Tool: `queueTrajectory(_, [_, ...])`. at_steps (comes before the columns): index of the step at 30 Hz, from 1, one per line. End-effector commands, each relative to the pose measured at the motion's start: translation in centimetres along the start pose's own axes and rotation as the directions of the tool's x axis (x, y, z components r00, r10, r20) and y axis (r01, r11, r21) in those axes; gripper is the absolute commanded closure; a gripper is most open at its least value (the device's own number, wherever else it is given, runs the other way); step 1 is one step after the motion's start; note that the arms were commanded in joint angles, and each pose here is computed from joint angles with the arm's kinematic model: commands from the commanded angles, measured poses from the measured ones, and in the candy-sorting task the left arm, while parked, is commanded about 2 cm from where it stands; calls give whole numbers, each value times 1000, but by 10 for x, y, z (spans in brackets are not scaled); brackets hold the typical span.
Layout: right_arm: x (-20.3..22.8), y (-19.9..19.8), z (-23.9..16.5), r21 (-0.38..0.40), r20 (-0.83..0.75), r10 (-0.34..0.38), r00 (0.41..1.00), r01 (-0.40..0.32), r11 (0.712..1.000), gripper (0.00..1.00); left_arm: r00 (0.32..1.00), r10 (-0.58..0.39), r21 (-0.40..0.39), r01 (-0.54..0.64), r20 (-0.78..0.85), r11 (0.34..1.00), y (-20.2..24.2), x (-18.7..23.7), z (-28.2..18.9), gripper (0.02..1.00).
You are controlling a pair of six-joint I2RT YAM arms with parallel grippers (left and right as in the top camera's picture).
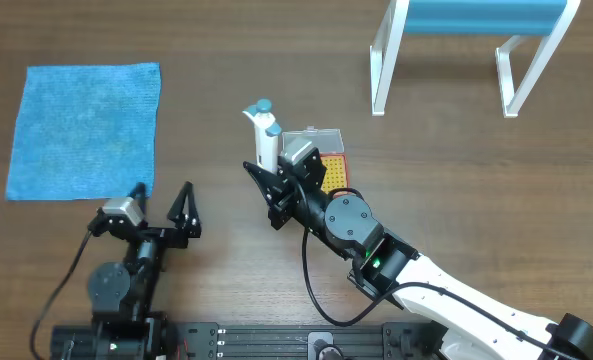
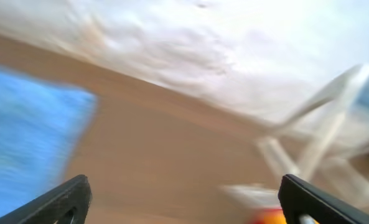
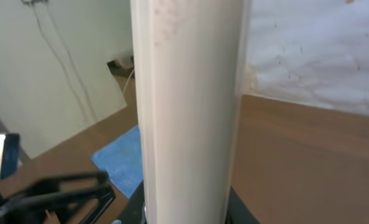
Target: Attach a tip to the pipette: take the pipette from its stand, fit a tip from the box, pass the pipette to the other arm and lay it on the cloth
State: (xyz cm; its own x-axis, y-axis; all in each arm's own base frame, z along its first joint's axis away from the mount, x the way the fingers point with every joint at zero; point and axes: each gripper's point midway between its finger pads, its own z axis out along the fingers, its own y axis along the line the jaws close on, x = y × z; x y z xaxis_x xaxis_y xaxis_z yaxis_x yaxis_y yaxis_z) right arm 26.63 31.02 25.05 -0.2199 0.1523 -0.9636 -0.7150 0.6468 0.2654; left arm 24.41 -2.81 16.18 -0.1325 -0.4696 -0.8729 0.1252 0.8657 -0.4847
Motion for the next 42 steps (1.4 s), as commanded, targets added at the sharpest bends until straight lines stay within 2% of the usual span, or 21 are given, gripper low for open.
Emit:
queueTrajectory(1, [-17,3,-1,-4,46,164,985,-164,987,928,664,-683,92,734,-305,672,-49,24,-9,47])
queueTrajectory(5, [-16,3,-1,-8,45,240,970,-240,971,925,652,-694,87,745,-306,661,-49,24,-9,47])
queueTrajectory(13, [-17,3,-1,-7,45,240,970,-240,971,925,655,-694,93,744,-297,662,-49,22,-9,47])
queueTrajectory(15, [-17,3,-1,-9,45,262,964,-262,965,928,674,-675,142,732,-302,667,-57,15,-10,47])
queueTrajectory(17, [-14,4,-1,-16,31,351,936,-351,936,928,696,-644,203,713,-317,671,-67,7,-13,47])
queueTrajectory(19, [-4,15,-1,-63,-39,369,929,-371,927,928,711,-617,246,699,-338,671,-76,3,-17,47])
queueTrajectory(21, [15,26,-4,-116,-176,430,886,-452,884,928,712,-592,268,696,-376,666,-84,6,-21,47])
queueTrajectory(22, [26,29,-8,-127,-262,469,843,-512,850,928,710,-574,280,695,-408,662,-89,8,-24,47])
queueTrajectory(24, [34,34,-15,-153,-356,498,790,-575,804,928,711,-537,309,691,-455,653,-98,11,-30,47])
queueTrajectory(28, [29,39,-25,-219,-441,505,742,-635,741,925,721,-497,367,682,-482,633,-110,1,-37,69])
queueTrajectory(30, [29,44,-35,-248,-516,508,690,-688,682,928,736,-462,400,665,-496,631,-117,-7,-41,66])
queueTrajectory(31, [28,49,-41,-256,-560,508,654,-720,645,928,730,-448,396,667,-517,631,-120,-8,-43,66])
queueTrajectory(33, [29,55,-50,-263,-618,499,607,-758,597,928,712,-428,382,676,-556,630,-123,-9,-43,64])
queueTrajectory(38, [27,69,-62,-283,-687,466,558,-796,535,928,701,-295,438,661,-649,609,-144,-21,-43,64])
queueTrajectory(42, [24,73,-66,-302,-699,448,557,-798,521,928,671,-149,486,654,-726,580,-160,-37,-36,64])
